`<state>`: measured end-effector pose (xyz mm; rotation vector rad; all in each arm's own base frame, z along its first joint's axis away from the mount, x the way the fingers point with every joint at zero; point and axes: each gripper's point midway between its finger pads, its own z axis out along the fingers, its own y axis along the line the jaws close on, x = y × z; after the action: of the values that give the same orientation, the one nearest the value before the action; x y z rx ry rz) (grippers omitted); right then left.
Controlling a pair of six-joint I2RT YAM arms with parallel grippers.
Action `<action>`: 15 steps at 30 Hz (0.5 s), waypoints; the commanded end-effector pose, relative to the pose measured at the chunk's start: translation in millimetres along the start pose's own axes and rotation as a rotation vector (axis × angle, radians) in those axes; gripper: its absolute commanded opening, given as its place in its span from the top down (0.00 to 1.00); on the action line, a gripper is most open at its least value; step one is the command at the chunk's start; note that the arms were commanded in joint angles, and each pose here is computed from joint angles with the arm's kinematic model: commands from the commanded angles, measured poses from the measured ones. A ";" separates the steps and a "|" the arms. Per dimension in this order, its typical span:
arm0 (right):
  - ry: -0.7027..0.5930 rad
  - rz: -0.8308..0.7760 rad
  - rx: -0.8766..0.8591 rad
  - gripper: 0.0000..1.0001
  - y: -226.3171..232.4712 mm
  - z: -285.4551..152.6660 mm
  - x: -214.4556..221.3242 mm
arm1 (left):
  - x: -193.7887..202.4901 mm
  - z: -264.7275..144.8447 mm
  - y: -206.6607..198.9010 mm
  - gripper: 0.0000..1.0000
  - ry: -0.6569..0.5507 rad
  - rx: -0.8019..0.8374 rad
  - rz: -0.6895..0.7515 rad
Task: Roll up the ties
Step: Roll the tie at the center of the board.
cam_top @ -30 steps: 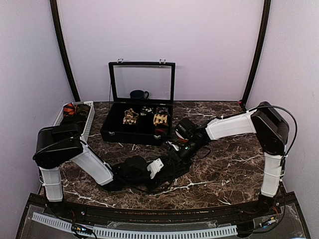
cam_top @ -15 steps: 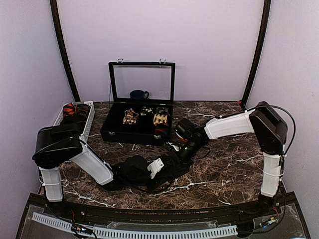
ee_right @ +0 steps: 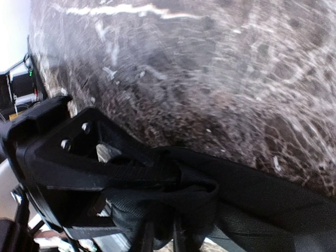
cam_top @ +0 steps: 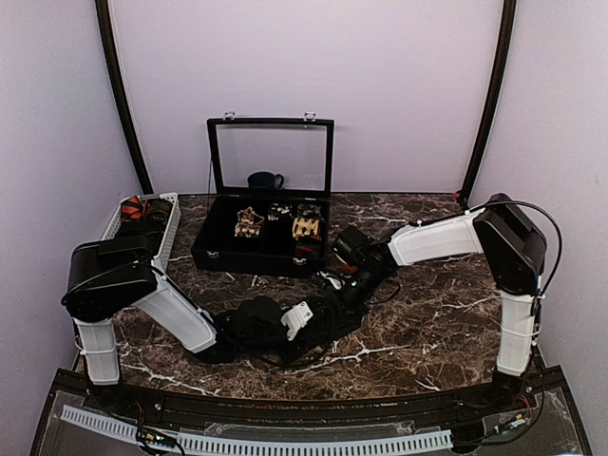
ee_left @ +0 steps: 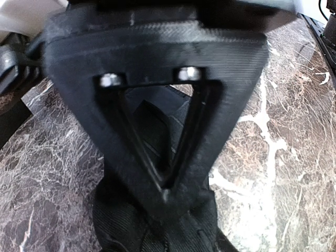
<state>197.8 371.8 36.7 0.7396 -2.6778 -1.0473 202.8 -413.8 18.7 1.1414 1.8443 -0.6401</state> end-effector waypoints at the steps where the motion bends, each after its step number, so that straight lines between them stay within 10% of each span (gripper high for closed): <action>1: 0.063 0.060 0.095 1.00 -36.7 20.7 19.9 | 30.8 -1.4 -2.3 0.62 0.122 0.009 0.005; 15: 0.013 0.117 -0.060 1.00 -41.2 0.7 9.8 | -23.4 -21.0 5.9 0.31 -0.108 -0.036 0.083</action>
<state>202.8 363.0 32.8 0.6800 -2.6179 -1.1718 201.0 -403.3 23.1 1.1592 1.8022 -0.6069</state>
